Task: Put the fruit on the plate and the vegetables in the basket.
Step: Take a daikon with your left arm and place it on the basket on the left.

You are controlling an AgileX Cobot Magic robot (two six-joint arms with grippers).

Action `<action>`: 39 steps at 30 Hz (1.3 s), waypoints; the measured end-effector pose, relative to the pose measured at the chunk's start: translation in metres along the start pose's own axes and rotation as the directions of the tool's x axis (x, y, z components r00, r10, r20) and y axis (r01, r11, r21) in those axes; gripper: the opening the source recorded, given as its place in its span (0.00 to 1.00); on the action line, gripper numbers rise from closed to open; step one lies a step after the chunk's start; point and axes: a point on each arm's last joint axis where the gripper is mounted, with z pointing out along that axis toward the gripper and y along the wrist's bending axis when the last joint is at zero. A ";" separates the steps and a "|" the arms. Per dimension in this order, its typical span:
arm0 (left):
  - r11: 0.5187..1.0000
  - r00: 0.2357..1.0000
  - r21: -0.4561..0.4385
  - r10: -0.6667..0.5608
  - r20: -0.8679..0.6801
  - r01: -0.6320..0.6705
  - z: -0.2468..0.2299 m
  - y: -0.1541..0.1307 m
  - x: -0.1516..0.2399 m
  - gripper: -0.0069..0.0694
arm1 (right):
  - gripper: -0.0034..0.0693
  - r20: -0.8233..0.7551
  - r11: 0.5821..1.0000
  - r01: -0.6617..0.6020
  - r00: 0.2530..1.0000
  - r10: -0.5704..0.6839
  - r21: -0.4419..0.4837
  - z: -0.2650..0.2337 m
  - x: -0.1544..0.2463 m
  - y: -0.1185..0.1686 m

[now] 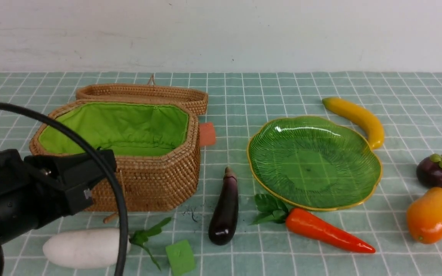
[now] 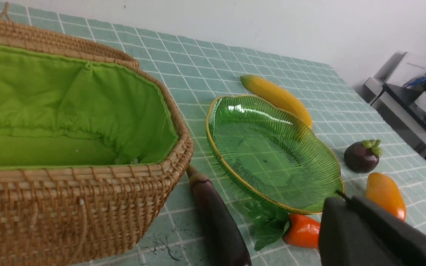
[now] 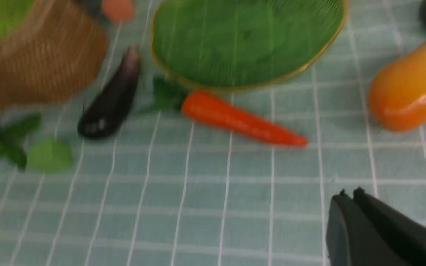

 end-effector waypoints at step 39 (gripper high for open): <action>0.969 0.969 -0.059 0.243 0.044 -0.240 0.005 0.007 -0.005 0.07 | 0.10 -0.233 0.948 0.301 0.919 -0.318 -0.104 0.001 -0.015 0.051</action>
